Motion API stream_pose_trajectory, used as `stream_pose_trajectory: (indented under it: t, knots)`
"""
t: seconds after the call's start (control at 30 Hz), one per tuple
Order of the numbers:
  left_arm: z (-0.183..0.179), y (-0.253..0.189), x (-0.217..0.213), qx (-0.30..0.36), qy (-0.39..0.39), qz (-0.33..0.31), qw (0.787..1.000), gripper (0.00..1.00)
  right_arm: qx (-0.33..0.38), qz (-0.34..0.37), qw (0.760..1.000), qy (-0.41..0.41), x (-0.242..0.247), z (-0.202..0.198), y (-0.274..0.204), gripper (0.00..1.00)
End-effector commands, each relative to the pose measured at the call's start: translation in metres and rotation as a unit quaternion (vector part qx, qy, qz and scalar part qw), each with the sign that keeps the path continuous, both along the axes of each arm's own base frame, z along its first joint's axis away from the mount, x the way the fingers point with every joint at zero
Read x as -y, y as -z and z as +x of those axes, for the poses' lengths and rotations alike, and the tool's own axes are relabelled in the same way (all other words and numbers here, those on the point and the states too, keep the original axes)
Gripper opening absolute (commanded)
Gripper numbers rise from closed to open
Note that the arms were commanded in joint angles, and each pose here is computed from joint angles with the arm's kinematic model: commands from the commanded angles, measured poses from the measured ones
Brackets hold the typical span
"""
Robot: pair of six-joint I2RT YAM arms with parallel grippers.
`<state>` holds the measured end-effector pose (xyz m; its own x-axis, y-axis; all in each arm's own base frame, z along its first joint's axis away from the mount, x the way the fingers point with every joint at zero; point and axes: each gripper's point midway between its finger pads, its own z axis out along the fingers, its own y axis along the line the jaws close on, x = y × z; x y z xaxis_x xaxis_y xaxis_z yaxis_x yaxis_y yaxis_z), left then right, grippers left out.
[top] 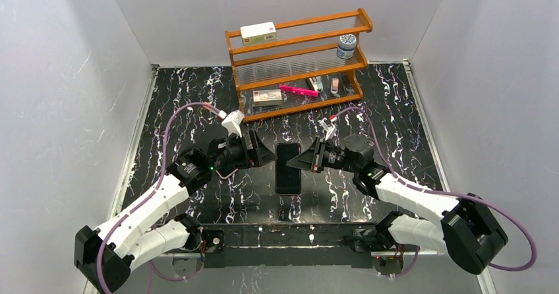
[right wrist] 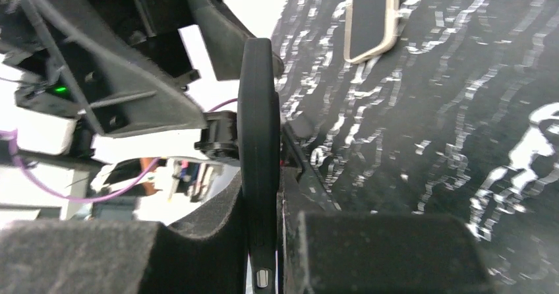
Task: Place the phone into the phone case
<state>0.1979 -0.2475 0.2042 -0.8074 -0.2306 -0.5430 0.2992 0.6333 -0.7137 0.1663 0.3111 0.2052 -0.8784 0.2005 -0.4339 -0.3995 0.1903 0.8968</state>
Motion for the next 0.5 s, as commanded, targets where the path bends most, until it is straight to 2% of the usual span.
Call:
stream_pose_trajectory:
  t: [0.0,0.03,0.23,0.47]
  knots:
    - [0.006,0.005,-0.027,0.040,-0.028,0.074,0.996,0.91,0.042,-0.063,0.996,0.056,0.012,0.022,0.002,0.01]
    - [0.006,0.005,-0.032,0.047,-0.030,0.086,0.995,0.97,0.045,-0.084,0.993,0.066,0.015,0.026,0.008,0.01]
    - [0.008,0.018,-0.058,0.068,-0.037,0.168,0.983,0.98,0.049,-0.164,0.981,0.091,0.030,0.055,0.037,0.01]
    - [0.009,0.034,-0.077,0.083,-0.047,0.218,0.971,0.98,-0.017,-0.165,0.982,0.087,0.053,0.097,0.071,0.01]
